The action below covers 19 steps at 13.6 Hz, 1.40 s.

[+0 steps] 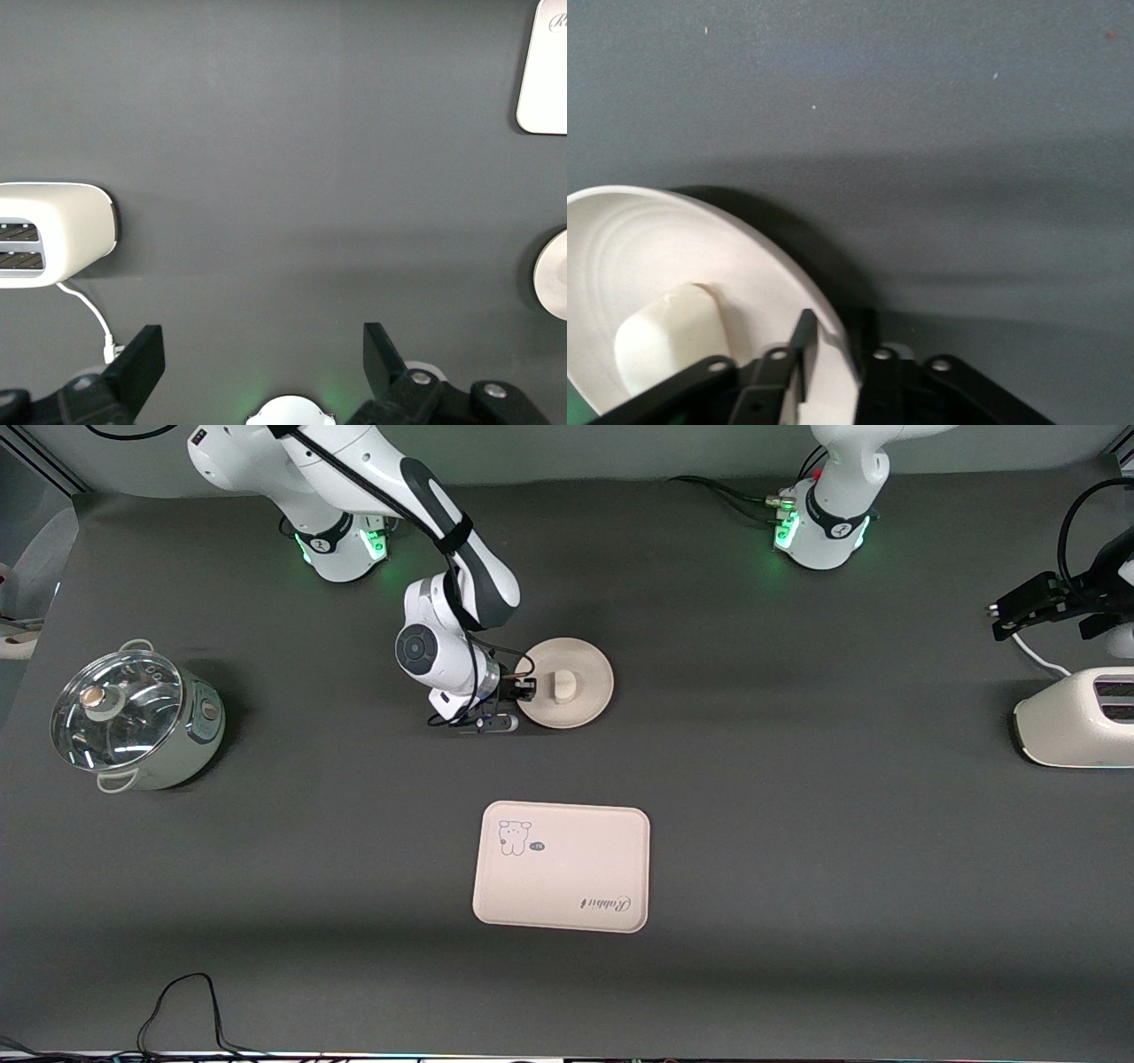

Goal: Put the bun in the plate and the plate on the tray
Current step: 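Lift the plate with the right gripper and carry it over the tray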

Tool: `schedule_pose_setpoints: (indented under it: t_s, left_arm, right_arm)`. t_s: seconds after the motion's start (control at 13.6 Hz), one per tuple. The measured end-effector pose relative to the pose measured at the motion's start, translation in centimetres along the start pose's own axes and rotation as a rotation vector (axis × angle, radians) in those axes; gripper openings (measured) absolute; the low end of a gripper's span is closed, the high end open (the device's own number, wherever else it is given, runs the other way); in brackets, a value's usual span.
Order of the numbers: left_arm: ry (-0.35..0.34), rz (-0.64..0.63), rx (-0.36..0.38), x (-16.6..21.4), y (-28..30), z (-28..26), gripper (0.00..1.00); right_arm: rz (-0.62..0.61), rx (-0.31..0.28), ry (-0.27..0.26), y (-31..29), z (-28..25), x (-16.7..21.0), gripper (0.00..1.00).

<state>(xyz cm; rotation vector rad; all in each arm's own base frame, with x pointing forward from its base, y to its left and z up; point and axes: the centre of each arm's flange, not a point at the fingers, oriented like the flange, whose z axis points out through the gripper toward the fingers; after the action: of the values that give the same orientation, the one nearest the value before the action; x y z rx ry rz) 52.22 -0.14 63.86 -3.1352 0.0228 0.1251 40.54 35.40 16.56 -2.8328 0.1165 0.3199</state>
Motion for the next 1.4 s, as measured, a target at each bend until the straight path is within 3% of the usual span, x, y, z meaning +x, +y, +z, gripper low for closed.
schedule_pose_setpoints:
  t_s: [0.15,0.37,0.66,0.88,1.03,1.18,1.4]
  left_arm:
    - [-0.01,0.014,-0.003,1.1,0.6,1.3,1.0]
    - [-0.035,0.03,-0.008,2.8,1.3,3.6,1.0]
    - [-0.037,0.029,-0.011,3.4,1.2,4.3,1.0]
    - [-0.018,0.03,-0.01,3.7,1.3,4.3,1.0]
    - [-0.013,0.031,-0.011,3.8,1.3,4.4,1.0]
    - [-0.011,0.031,-0.011,3.9,1.3,4.5,1.0]
    - [-0.014,0.028,-0.011,3.9,1.2,4.7,1.0]
  right_arm:
    - [-0.006,0.013,0.008,-0.4,-0.8,-0.1,0.1]
    - [0.003,0.025,0.017,-0.3,-2.2,0.4,0.07]
    - [-0.009,0.001,-0.074,1.6,-7.3,2.9,0.05]
    - [-0.031,-0.001,-0.17,2.4,-15.3,5.7,0.05]
    - [-0.064,-0.011,-0.192,2.7,-21.4,7.4,0.05]
    - [-0.107,0.0,-0.175,2.4,-26.8,8.7,0.05]
    - [-0.134,0.026,-0.103,2.3,-32.7,10.6,0.05]
